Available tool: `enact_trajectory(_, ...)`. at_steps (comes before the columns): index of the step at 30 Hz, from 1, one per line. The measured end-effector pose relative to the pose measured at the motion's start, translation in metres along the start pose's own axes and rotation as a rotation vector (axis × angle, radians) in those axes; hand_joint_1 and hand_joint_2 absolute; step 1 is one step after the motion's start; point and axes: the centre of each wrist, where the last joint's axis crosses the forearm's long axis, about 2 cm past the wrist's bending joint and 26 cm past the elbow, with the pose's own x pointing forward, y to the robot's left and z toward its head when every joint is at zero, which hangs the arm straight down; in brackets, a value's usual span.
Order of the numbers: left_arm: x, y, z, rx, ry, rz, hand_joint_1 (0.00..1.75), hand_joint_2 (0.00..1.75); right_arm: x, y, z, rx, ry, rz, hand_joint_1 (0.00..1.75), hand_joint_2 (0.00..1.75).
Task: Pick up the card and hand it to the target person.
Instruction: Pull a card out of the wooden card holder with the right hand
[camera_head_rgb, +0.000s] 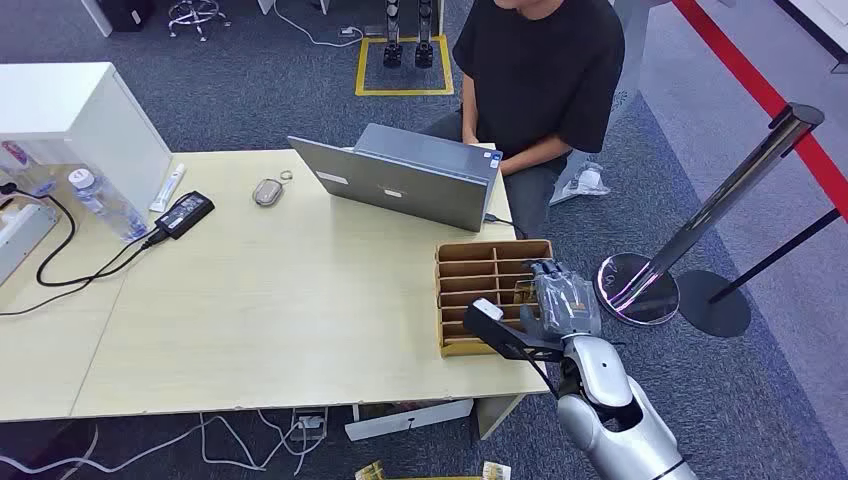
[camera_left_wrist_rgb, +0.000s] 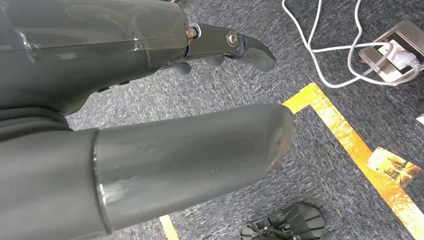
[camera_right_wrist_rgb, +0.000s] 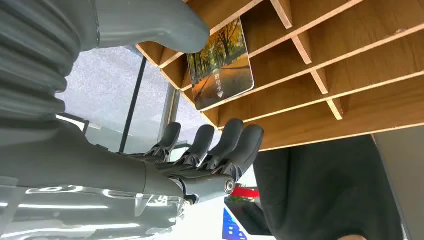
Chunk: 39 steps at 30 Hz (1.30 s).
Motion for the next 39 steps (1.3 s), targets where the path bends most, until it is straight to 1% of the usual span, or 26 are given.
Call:
enact_trajectory(5, -0.0002, 0.0003, -0.0001, 0.001, 0.000, 0.000, 0.00, 0.00, 0.0006, 0.0012, -0.0008, 0.008, -0.002, 0.007, 0.75, 1.75)
enact_trajectory(17, -0.0002, 0.0003, -0.0001, 0.001, 0.002, 0.000, 0.00, 0.00, 0.0020, 0.0020, -0.0019, 0.021, -0.005, 0.025, 1.01, 1.75)
enact_trajectory(23, -0.0002, 0.0003, -0.0001, 0.001, 0.002, 0.000, 0.00, 0.00, 0.0028, 0.0022, -0.0020, 0.021, -0.006, 0.029, 1.10, 1.75)
enact_trajectory(34, -0.0001, 0.0002, 0.0000, 0.001, -0.001, 0.000, 0.00, 0.00, 0.0041, 0.0044, -0.0020, 0.030, -0.008, 0.036, 1.11, 1.75)
enact_trajectory(39, -0.0001, 0.0002, 0.0000, 0.001, -0.001, 0.000, 0.00, 0.00, 0.0037, 0.0045, -0.0033, 0.031, -0.007, 0.039, 1.19, 1.75)
